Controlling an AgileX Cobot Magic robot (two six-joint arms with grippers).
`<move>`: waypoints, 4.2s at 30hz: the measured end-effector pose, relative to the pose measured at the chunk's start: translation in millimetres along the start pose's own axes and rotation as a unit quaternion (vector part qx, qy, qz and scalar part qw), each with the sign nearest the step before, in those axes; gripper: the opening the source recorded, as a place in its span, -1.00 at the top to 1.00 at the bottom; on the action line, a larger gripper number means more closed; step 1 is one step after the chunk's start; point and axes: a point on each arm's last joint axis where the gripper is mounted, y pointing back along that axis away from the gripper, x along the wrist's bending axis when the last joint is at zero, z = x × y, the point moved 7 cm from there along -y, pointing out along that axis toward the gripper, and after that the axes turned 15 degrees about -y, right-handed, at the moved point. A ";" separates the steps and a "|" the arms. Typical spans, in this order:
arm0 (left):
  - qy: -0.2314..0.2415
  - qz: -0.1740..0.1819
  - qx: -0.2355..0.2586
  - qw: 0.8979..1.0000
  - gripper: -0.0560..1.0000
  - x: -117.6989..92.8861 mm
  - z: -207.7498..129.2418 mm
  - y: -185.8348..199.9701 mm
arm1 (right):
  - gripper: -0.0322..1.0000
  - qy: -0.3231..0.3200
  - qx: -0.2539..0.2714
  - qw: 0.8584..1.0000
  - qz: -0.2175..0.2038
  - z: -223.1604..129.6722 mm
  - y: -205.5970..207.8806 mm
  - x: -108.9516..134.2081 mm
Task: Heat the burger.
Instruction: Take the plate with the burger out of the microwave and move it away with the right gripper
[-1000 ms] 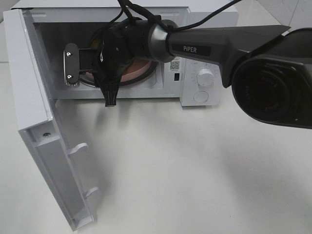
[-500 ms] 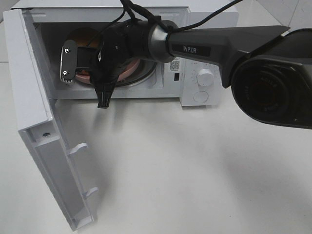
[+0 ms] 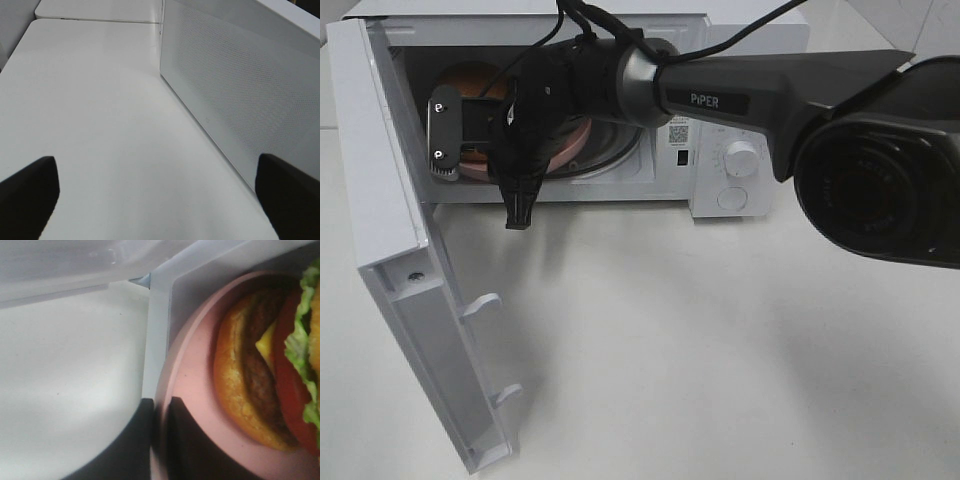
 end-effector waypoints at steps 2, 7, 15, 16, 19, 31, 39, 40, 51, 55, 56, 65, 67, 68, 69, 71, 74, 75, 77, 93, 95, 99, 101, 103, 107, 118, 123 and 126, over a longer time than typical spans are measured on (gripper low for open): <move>0.000 0.000 0.000 1.000 -0.98 0.0 0.0 0.0 | 0.83 -0.001 0.002 1.000 0.005 0.8 2.6 1.0; 0.000 0.000 0.000 1.000 -0.98 0.0 0.0 0.0 | 0.83 -0.003 0.008 1.000 0.014 1.4 7.9 2.1; 0.000 0.000 0.000 1.000 -0.98 0.0 0.0 0.0 | 0.83 -0.008 0.015 0.999 0.028 0.5 19.8 5.7; 0.000 0.000 0.000 1.000 -0.98 0.0 0.0 0.0 | 0.83 -0.008 0.016 0.999 0.031 -0.6 23.4 7.6; 0.000 0.000 0.000 1.000 -0.98 0.0 0.0 0.0 | 0.83 -0.002 0.017 0.999 0.035 -3.3 28.0 10.9; 0.000 0.000 0.000 1.000 -0.98 0.0 0.0 0.0 | 0.83 -0.004 0.004 0.999 0.043 -8.5 46.7 22.7; 0.000 0.000 0.000 1.000 -0.98 0.0 0.0 0.0 | 0.83 -0.004 -0.008 0.999 0.045 -14.1 63.2 33.6; 0.000 0.000 0.000 1.000 -0.98 0.0 0.0 0.0 | 0.83 -0.004 -0.008 0.999 0.045 -14.1 63.2 33.6; 0.000 0.000 0.000 1.000 -0.98 0.0 0.0 0.0 | 0.83 -0.007 -0.011 0.999 0.040 -32.4 88.4 49.9; 0.000 0.000 0.000 1.000 -0.98 0.0 0.0 0.0 | 0.83 -0.003 -0.011 0.999 0.036 -37.4 96.9 53.7; 0.000 0.000 0.000 1.000 -0.98 0.0 0.0 0.0 | 0.83 -0.003 -0.012 0.999 0.034 -40.4 101.6 56.1; 0.000 0.000 0.000 1.000 -0.98 0.0 0.0 0.0 | 0.83 0.016 -0.012 1.000 0.016 -62.3 124.4 70.9; 0.000 0.000 0.000 1.000 -0.98 0.0 0.0 0.0 | 0.83 0.015 -0.013 1.000 0.014 -64.3 127.1 72.2; 0.000 0.000 0.000 1.000 -0.98 0.0 0.0 0.0 | 0.83 0.016 -0.014 1.000 0.009 -67.7 132.0 74.2; 0.000 0.000 0.000 1.000 -0.98 0.0 0.0 0.0 | 0.83 0.016 -0.014 1.000 0.009 -67.7 132.0 74.2; 0.000 0.000 0.000 1.000 -0.98 0.0 0.0 0.0 | 0.83 0.017 -0.013 1.000 0.008 -69.9 133.8 75.7; 0.000 0.000 0.000 1.000 -0.98 0.0 0.0 0.0 | 0.83 0.021 -0.013 1.000 0.003 -76.6 142.2 80.9; 0.000 0.000 0.000 1.000 -0.98 0.0 0.0 0.0 | 0.83 0.022 -0.013 1.000 0.001 -78.8 144.2 82.2; 0.000 0.000 0.000 1.000 -0.98 0.0 0.0 0.0 | 0.83 0.020 -0.014 1.000 -0.003 -82.7 149.3 85.3; 0.000 0.000 0.000 1.000 -0.98 0.0 0.0 0.0 | 0.83 0.021 -0.034 0.999 -0.022 -98.5 193.4 111.8; 0.000 0.000 0.000 1.000 -0.98 0.0 0.0 0.0 | 0.83 0.026 -0.040 0.999 -0.024 -98.3 199.2 117.0; 0.000 0.000 0.000 1.000 -0.98 0.0 0.0 0.0 | 0.83 0.038 -0.049 0.998 -0.018 -99.3 211.6 131.9; 0.000 0.000 0.000 1.000 -0.98 0.0 0.0 0.0 | 0.83 0.040 -0.050 0.998 -0.016 -100.8 214.0 135.0; 0.000 0.000 0.000 1.000 -0.98 0.0 0.0 0.0 | 0.83 0.042 -0.050 0.998 -0.013 -104.5 218.3 140.7; 0.000 0.000 0.000 1.000 -0.98 0.0 0.0 0.0 | 0.83 0.034 -0.052 0.998 -0.010 -113.2 230.3 150.8; 0.000 0.000 0.000 1.000 -0.98 0.0 0.0 0.0 | 0.83 0.031 -0.056 0.998 -0.013 -138.8 255.5 169.0; 0.000 0.000 0.000 1.000 -0.98 0.0 0.0 0.0 | 0.83 0.031 -0.064 0.997 -0.019 -147.5 267.6 175.1; 0.000 0.000 0.000 1.000 -0.98 0.0 0.0 0.0 | 0.83 0.031 -0.068 0.997 -0.019 -153.1 275.3 180.0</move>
